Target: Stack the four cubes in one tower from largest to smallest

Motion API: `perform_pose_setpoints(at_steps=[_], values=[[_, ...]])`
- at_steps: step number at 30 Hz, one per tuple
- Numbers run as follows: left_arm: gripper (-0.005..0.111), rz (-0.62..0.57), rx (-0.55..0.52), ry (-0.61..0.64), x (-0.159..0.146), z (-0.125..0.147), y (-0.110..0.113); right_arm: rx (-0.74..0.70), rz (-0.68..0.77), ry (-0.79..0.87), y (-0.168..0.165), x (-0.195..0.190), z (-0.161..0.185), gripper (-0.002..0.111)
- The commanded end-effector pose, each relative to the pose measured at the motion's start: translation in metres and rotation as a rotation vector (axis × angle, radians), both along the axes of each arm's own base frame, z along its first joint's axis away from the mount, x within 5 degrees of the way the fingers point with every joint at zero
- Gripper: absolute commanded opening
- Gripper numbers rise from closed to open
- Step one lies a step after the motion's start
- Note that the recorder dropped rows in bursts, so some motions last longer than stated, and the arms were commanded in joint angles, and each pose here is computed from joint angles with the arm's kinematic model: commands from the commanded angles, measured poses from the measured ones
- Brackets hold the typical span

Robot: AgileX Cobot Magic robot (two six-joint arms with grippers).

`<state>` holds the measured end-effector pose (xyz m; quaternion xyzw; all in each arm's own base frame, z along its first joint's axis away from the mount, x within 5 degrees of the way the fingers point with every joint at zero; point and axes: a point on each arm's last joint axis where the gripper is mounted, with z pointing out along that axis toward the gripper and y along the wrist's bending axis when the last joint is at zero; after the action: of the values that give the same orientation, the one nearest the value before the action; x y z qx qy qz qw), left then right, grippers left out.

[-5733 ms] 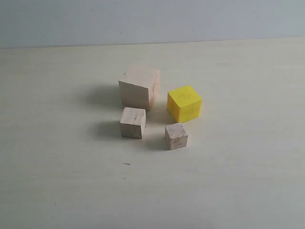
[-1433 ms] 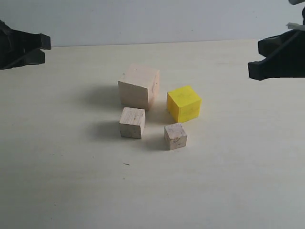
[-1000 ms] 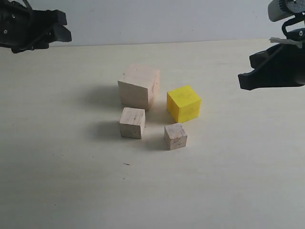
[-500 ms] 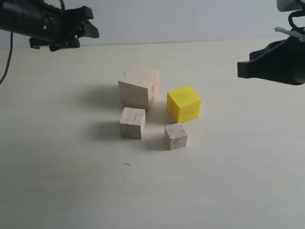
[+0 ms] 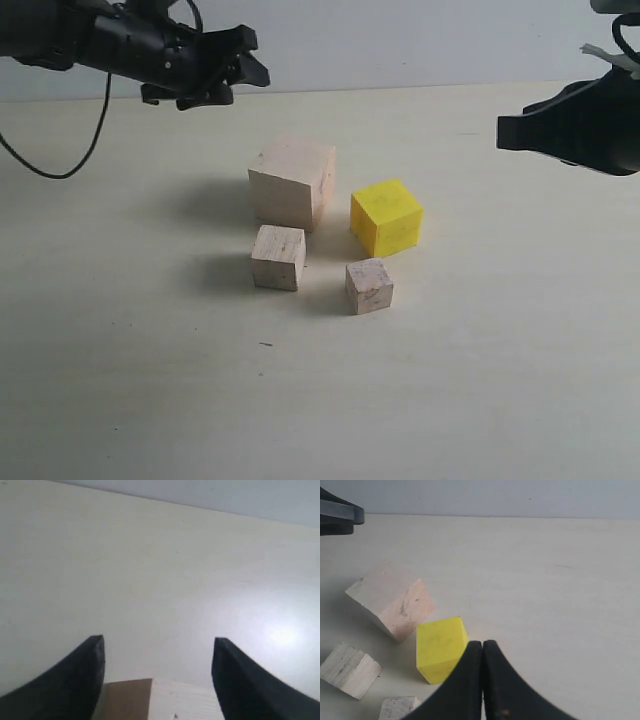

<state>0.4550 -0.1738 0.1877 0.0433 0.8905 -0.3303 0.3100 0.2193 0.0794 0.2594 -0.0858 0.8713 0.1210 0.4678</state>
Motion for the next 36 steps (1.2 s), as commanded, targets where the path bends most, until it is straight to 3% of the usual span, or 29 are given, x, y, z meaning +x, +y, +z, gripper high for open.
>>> perform_pose_setpoints(at_steps=[1,6,13,27,36], values=[[0.061,-0.051,0.009,-0.026,0.005,-0.003,-0.019,0.014,-0.002,-0.016,0.001,0.001,0.003,0.000],[0.059,-0.046,0.022,-0.037,0.013,-0.012,-0.024,0.016,-0.003,-0.015,0.001,0.001,0.003,0.000],[0.044,-0.059,0.030,-0.014,0.020,-0.031,-0.027,0.017,-0.003,-0.017,0.001,0.001,0.003,0.000],[0.044,-0.159,0.013,0.041,0.018,-0.051,-0.049,0.017,-0.003,-0.019,0.001,0.002,0.003,0.000],[0.043,-0.167,0.109,0.083,0.015,-0.058,-0.044,0.019,-0.003,-0.023,0.001,0.002,0.004,0.000]])
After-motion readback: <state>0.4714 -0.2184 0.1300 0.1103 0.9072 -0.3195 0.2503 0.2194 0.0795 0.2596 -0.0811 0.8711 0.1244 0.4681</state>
